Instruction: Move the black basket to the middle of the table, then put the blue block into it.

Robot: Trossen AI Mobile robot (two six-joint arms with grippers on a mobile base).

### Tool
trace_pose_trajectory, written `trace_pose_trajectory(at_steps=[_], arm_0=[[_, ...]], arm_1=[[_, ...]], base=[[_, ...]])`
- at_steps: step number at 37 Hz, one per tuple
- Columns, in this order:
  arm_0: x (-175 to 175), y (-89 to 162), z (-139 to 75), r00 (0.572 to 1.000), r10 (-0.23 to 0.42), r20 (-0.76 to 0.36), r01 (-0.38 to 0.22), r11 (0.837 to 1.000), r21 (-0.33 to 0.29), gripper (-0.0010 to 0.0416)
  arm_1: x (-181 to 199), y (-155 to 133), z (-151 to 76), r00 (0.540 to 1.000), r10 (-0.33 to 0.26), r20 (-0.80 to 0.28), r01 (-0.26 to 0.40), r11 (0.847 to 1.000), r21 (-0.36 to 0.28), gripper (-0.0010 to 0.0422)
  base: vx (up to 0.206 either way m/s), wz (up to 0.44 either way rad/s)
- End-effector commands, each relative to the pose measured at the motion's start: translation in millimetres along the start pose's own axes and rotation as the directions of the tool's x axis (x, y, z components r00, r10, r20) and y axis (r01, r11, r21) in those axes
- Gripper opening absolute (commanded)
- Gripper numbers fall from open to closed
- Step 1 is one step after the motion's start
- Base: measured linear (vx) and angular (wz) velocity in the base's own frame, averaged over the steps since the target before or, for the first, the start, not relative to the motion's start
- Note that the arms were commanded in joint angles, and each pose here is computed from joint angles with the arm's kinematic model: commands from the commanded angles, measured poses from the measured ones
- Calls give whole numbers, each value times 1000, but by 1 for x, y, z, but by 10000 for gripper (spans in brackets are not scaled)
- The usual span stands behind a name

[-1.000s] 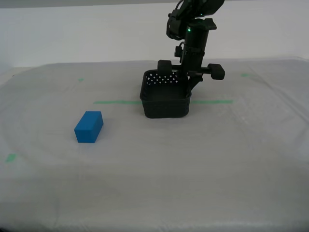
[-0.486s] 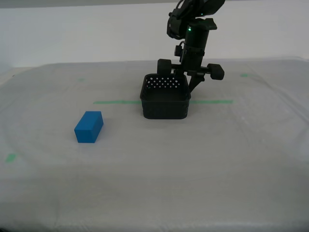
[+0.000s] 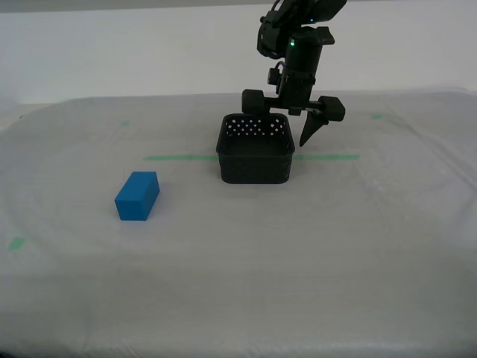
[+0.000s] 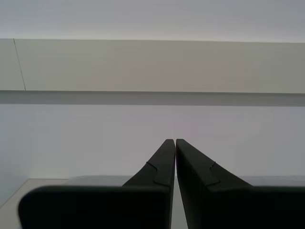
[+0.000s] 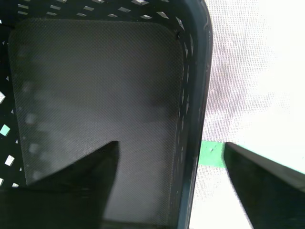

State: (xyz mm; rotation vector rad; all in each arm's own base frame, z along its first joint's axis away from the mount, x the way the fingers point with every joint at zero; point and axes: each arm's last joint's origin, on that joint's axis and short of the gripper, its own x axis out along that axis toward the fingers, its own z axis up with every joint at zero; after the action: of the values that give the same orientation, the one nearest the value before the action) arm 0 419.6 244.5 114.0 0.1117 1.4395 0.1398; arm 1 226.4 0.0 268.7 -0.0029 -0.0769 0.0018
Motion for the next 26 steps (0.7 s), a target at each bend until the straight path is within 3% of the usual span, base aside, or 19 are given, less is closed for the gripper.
trace_pose_trajectory(at_steps=[1, 3, 7, 10, 16, 21, 26], arm_0=[[-1, 1, 0, 1000, 0, 5, 0, 1000, -19, 386], [-1, 1, 0, 1000, 2, 7, -1, 999, -38, 412], [-1, 1, 1, 1000, 4, 11, -4, 999, -45, 372], [-1, 1, 1, 1000, 7, 13, -6, 999, -41, 365], [-2, 2, 1, 1000, 8, 16, -7, 999, -48, 405], [-6, 3, 2, 1000, 14, 23, -13, 998, -57, 390], [-19, 4, 2, 999, 27, 42, -24, 997, -72, 404]], arm_1=[[0, 0, 1, 1000, 1, 8, -1, 1000, 3, 0], [0, 0, 1, 1000, 1, 7, -1, 1000, 3, 0], [0, 0, 1, 1000, 1, 7, -1, 1000, 3, 0], [0, 0, 1, 1000, 0, 7, 0, 1000, 3, 0], [0, 0, 1, 1000, 0, 7, 0, 1000, 3, 0], [0, 0, 1, 1000, 0, 7, 0, 1000, 3, 0], [0, 0, 1, 1000, 0, 7, 0, 1000, 3, 0]], base=[[0, 0], [0, 0], [0, 0], [0, 0], [0, 0], [0, 0], [0, 0]])
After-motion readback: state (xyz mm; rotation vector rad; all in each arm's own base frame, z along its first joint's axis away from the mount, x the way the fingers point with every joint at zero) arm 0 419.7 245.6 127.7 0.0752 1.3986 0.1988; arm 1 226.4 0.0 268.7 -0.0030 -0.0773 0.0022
